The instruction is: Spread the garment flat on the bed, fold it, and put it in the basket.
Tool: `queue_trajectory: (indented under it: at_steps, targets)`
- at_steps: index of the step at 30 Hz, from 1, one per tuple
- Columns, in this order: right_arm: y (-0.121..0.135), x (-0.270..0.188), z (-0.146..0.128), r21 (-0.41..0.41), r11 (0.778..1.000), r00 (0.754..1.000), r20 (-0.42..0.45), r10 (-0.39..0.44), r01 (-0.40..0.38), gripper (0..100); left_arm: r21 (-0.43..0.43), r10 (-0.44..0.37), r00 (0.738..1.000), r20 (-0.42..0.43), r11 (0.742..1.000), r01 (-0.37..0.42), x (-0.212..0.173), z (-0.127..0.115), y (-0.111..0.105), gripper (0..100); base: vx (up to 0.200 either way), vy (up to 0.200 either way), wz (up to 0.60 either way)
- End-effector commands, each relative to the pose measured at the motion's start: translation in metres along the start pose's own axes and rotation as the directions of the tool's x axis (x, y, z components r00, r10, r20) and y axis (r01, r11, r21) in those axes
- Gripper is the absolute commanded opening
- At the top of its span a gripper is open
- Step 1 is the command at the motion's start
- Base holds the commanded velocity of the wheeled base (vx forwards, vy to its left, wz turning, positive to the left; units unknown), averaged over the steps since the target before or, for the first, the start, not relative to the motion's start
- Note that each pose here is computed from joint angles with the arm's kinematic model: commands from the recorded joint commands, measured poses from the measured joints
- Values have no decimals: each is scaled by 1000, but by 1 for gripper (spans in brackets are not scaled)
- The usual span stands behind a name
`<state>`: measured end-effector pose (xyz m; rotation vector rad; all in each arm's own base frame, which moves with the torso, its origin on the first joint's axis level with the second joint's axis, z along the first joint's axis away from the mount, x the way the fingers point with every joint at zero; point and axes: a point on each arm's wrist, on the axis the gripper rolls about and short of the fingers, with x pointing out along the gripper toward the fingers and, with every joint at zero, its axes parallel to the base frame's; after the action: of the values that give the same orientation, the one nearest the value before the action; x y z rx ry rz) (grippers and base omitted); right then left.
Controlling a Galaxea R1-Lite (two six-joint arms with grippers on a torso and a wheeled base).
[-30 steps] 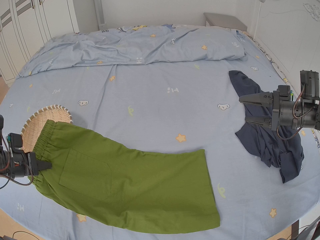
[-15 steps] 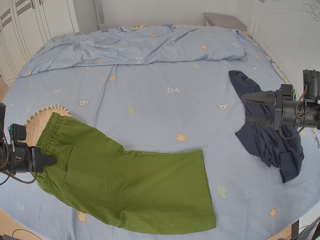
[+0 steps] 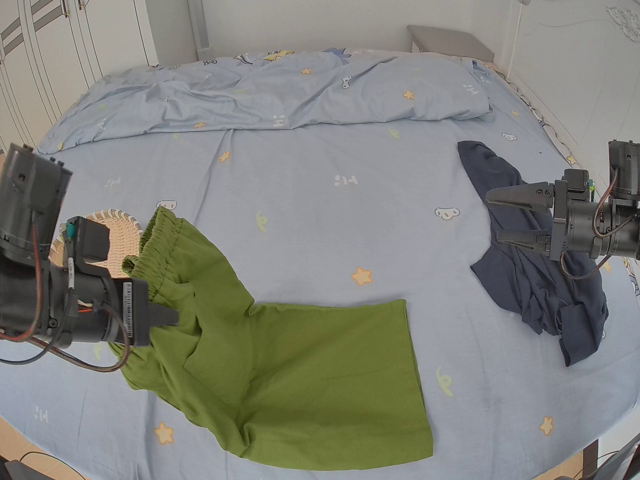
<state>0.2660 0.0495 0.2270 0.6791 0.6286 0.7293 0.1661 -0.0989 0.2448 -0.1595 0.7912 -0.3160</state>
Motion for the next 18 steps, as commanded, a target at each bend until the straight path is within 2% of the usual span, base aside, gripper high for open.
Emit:
queue_trajectory:
  at_steps: [1, 7, 13, 18]
  targets:
    - [-1, -1, 0, 1, 1000, 1000, 3, -3, 3, 100, 51, -9, 996, -88, 999, 13, 31, -1, -30, 0, 0, 0, 0]
    - [-1, -1, 0, 2, 1000, 1000, 2, -4, 4, 100, 67, -35, 993, -109, 997, 42, 47, -3, -61, 0, 0, 0, 0]
    - [-2, 0, 0, 1, 1000, 1000, 3, -7, 7, 100, 119, -33, 989, -146, 992, 51, 56, -15, -78, 0, 0, 0, 0]
    - [-3, 0, -1, 4, 1000, 1000, 1, -12, 12, 100, 131, -84, 989, -120, 986, 100, 63, -19, -95, 0, 0, 0, 0]
